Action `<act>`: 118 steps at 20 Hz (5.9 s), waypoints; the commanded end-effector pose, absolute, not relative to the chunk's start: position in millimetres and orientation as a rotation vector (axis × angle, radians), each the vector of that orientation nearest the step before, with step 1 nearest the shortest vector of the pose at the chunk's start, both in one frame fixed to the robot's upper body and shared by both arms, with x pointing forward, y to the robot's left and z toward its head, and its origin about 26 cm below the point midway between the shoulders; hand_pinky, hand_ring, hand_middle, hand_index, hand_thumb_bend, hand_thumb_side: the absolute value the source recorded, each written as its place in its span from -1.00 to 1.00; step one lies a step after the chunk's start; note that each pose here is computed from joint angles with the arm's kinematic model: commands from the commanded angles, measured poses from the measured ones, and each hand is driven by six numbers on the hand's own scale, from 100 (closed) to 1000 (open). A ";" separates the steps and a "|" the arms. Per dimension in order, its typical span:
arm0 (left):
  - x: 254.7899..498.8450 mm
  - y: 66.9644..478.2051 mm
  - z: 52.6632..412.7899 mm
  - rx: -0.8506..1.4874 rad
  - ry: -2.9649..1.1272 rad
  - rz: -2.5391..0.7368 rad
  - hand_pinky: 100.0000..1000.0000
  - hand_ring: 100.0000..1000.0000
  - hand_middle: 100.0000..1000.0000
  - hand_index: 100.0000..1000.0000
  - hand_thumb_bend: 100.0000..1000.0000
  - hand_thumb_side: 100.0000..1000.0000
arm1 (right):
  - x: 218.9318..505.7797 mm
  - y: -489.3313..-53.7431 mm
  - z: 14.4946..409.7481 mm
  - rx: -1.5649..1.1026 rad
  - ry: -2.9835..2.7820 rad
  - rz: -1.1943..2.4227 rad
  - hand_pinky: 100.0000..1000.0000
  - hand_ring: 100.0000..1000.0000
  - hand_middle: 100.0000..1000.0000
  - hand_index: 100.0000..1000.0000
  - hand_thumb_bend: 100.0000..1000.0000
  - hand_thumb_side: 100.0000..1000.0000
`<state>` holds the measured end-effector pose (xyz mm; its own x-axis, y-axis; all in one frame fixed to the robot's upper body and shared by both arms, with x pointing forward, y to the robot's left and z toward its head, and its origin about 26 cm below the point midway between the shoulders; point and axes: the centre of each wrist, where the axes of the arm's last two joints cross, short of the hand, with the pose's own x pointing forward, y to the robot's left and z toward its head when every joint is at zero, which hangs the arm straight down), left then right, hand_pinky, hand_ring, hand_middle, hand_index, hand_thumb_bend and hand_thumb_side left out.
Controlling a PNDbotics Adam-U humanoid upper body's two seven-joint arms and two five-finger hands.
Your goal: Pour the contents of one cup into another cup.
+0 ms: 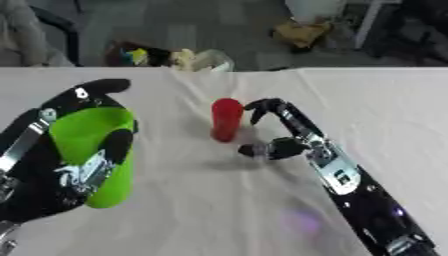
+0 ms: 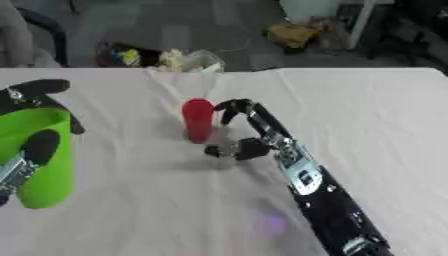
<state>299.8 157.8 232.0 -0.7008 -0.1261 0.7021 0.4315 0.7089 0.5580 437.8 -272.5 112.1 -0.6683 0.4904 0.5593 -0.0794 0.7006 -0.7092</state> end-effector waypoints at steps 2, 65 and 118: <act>298.0 162.6 242.0 -0.210 -2.189 -0.957 -1.00 0.20 0.05 0.77 -1.00 -0.11 | 439.2 -276.7 135.1 -0.365 -2.187 0.966 0.72 0.10 -0.07 0.51 0.38 -0.19; 293.9 138.5 253.1 -0.347 -2.227 -1.016 -1.00 0.24 0.09 0.76 -1.00 -0.15 | 464.5 -268.2 135.6 -0.483 -2.142 0.912 0.50 -0.26 -0.43 0.16 0.25 -0.46; 310.9 170.4 189.1 -0.034 -1.970 -1.160 -1.00 0.28 0.10 0.60 -1.00 -0.33 | 441.2 -314.2 228.6 -0.643 -2.295 1.100 -0.17 -0.87 -0.92 -0.30 -1.00 -1.00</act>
